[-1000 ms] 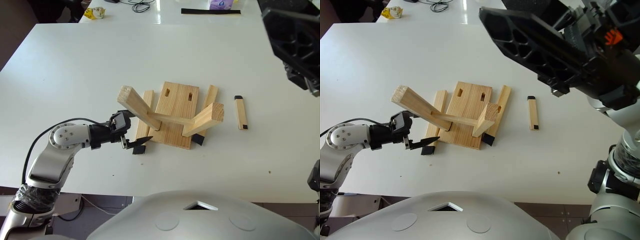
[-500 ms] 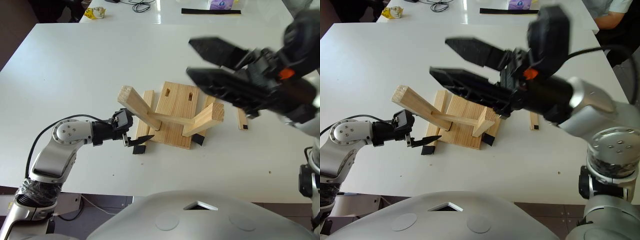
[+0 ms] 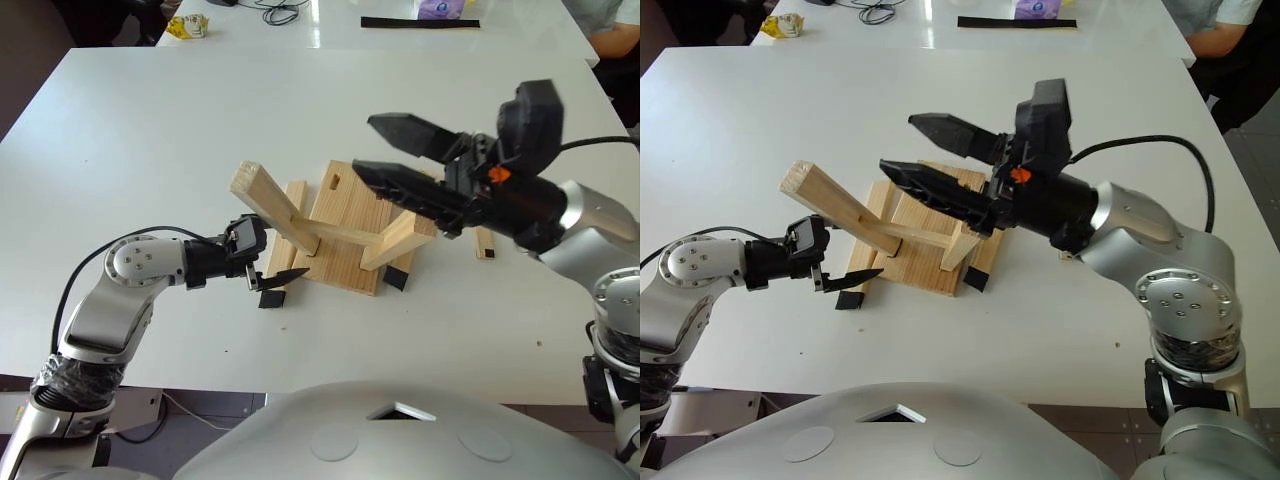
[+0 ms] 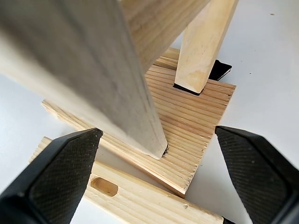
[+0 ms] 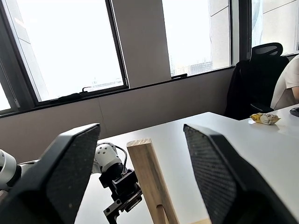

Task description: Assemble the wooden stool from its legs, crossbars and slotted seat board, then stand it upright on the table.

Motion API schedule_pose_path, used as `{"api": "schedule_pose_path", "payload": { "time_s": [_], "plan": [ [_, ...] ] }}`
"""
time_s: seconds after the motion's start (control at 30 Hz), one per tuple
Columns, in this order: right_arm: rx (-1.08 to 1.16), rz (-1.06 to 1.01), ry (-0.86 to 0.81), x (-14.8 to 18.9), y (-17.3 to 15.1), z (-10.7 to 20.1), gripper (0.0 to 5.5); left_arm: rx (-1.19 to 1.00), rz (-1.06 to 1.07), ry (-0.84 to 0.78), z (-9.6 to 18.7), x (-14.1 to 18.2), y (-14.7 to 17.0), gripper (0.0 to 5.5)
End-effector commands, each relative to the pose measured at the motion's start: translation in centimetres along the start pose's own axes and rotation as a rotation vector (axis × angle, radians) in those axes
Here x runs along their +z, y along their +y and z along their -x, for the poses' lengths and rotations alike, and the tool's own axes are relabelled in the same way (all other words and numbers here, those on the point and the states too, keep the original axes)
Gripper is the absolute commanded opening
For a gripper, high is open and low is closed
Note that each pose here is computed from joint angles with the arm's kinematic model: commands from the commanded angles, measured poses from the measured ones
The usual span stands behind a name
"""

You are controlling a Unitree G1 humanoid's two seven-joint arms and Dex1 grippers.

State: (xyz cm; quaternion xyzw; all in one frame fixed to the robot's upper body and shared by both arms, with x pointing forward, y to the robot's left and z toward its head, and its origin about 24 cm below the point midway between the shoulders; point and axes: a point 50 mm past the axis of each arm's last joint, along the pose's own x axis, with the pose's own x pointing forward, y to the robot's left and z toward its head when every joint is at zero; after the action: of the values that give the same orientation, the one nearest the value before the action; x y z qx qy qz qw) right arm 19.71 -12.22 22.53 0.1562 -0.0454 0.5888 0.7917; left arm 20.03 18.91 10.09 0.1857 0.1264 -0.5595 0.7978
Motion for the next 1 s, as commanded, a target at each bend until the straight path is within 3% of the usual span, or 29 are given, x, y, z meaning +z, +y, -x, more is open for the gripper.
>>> {"api": "schedule_pose_path", "payload": {
  "time_s": [0.03, 0.13, 0.23, 0.37, 0.5, 0.7, 1.0],
  "plan": [
    [-0.055, 0.005, -0.119, 3.8, -0.7, 1.7, 3.29, 0.023, -0.005, -0.007, -0.1, 0.4, 0.1, 4.47],
    [-0.272, -0.029, -0.166, 5.2, -3.2, 5.4, 3.29, 0.033, 0.001, -0.006, 0.1, 0.4, -0.1, 4.47],
    [-0.512, -0.019, -0.033, 3.2, -4.9, 8.9, 3.29, 0.074, 0.026, 0.035, 1.7, -0.4, -0.4, 4.47],
    [-0.739, 0.011, 0.142, -0.7, -5.6, 10.9, 3.29, 0.191, 0.058, 0.095, 4.1, -1.7, 0.0, 4.47],
    [-0.828, 0.034, 0.217, -4.6, -6.5, 9.9, 3.29, 0.27, 0.066, 0.123, 4.1, -3.3, 0.2, 4.47],
    [-0.886, 0.124, 0.38, -10.2, -8.5, 7.5, 3.29, 0.3, 0.056, 0.121, 1.7, -4.6, -0.2, 4.47],
    [-0.792, 0.094, 0.452, -14.4, -8.1, 5.2, 3.29, 0.294, -0.002, 0.118, 0.0, -4.7, -0.5, 4.47]
  ]
}}
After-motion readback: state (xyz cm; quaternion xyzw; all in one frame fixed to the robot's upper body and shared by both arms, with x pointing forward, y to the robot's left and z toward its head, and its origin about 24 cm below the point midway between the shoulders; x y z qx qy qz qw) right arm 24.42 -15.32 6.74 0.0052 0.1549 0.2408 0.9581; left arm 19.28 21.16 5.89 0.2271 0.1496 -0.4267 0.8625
